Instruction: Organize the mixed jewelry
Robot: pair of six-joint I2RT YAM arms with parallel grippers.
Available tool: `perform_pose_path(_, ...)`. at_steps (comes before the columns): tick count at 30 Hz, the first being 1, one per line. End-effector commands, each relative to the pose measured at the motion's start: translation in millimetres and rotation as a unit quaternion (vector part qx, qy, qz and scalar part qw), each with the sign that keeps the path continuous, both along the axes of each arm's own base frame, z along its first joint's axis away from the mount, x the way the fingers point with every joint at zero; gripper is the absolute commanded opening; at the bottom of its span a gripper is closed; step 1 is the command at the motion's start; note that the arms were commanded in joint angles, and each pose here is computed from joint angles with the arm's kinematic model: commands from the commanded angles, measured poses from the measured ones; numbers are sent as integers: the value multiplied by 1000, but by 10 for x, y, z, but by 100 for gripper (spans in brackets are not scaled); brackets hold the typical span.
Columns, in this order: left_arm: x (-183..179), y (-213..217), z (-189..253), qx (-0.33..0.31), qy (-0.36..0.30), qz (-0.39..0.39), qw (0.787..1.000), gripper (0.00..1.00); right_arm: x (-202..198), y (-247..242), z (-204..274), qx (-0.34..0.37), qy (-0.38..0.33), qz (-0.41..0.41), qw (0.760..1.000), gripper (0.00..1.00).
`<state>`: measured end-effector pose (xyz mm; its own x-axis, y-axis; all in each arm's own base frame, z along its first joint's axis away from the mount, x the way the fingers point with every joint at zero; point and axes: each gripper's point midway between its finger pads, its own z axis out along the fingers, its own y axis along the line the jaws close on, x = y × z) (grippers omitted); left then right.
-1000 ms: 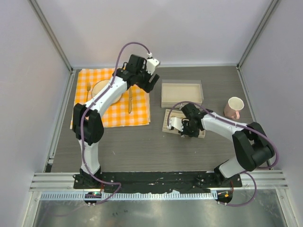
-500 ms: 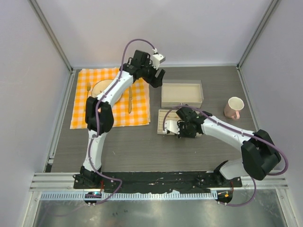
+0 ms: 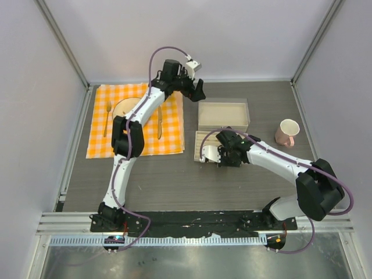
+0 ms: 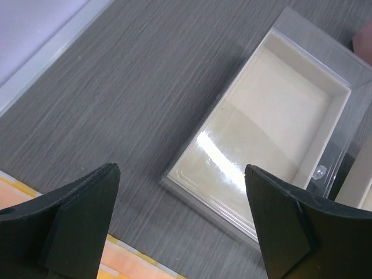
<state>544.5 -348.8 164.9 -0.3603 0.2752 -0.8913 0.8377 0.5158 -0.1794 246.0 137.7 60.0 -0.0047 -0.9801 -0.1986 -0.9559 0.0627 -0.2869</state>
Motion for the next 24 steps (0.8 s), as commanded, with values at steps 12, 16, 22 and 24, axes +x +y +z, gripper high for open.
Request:
perform_pose_path(12,253,-236,451,-107,-52,-32,992,97,283,82,354,40,-65,3,997,1)
perform_pose_path(16,322,-321,405,-134,-49,-38,989,98,306,72,431,48,-74,-1,996,1)
perform_pose_path(22,295,-416,329,-159,-27,-58,985,100,304,50,450,47,-71,-7,996,1)
perform_pose_path(24,276,-420,302,-158,-23,-63,985,100,293,43,429,46,-68,-7,997,1)
